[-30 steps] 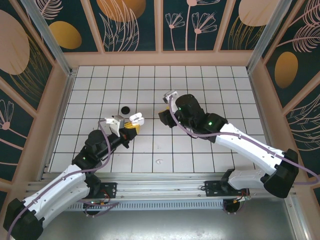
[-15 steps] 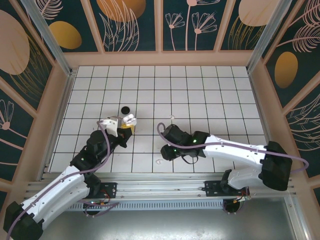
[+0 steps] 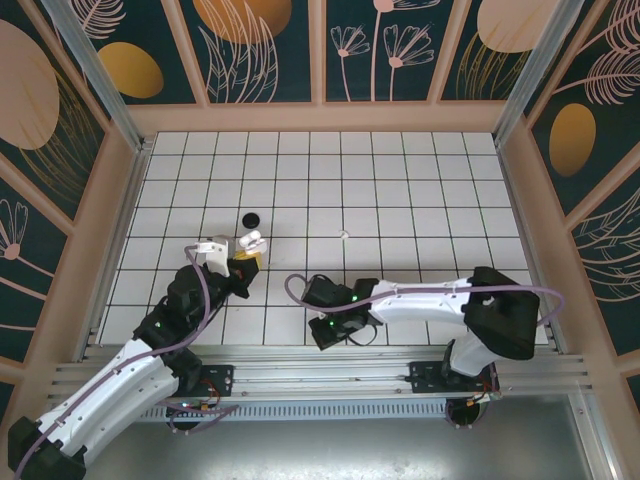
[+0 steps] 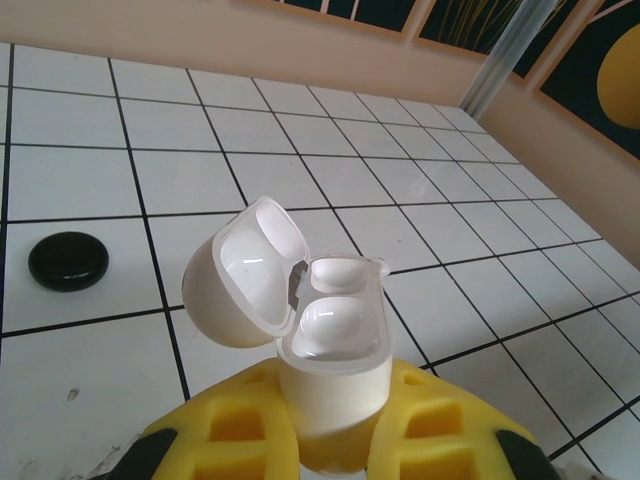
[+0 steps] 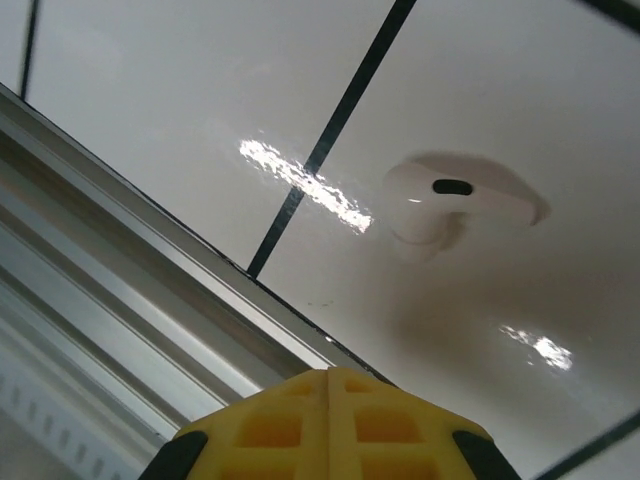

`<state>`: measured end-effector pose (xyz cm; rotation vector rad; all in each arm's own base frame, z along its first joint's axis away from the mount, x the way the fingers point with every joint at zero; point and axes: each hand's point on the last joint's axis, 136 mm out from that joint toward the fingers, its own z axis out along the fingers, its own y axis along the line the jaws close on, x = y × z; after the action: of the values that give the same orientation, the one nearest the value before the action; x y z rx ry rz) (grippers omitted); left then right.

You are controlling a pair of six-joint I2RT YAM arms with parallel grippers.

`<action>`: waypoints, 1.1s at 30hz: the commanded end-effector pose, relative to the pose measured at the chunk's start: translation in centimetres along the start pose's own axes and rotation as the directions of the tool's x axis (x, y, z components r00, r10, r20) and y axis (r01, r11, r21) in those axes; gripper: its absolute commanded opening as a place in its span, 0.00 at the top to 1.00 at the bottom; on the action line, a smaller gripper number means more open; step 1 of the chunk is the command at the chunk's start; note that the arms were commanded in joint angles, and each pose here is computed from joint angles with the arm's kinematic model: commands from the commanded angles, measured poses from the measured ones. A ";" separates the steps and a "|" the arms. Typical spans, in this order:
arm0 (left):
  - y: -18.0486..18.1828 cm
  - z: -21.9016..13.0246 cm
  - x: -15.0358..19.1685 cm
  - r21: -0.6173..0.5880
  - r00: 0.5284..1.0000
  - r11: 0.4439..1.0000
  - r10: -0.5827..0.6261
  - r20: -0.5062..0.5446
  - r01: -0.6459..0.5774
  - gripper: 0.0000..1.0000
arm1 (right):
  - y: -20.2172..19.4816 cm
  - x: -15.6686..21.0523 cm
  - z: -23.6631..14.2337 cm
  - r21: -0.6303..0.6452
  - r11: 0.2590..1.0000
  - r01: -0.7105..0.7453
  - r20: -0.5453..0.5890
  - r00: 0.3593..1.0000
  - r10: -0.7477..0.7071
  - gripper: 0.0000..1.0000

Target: Insert wireless bluetooth earbuds into charging case

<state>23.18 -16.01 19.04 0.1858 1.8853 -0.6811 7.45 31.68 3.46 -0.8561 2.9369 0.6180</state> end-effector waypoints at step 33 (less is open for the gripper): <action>0.8 -0.2 -1.1 -0.054 0.999 0.998 0.017 0.041 -0.015 1.00 | -2.4 -8.4 -2.6 -0.080 0.911 -0.404 0.295 0.864 0.409 0.77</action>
<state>23.47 -15.12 18.51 0.1594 1.9017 -0.6197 17.55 34.92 9.38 -0.3981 2.6672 0.7949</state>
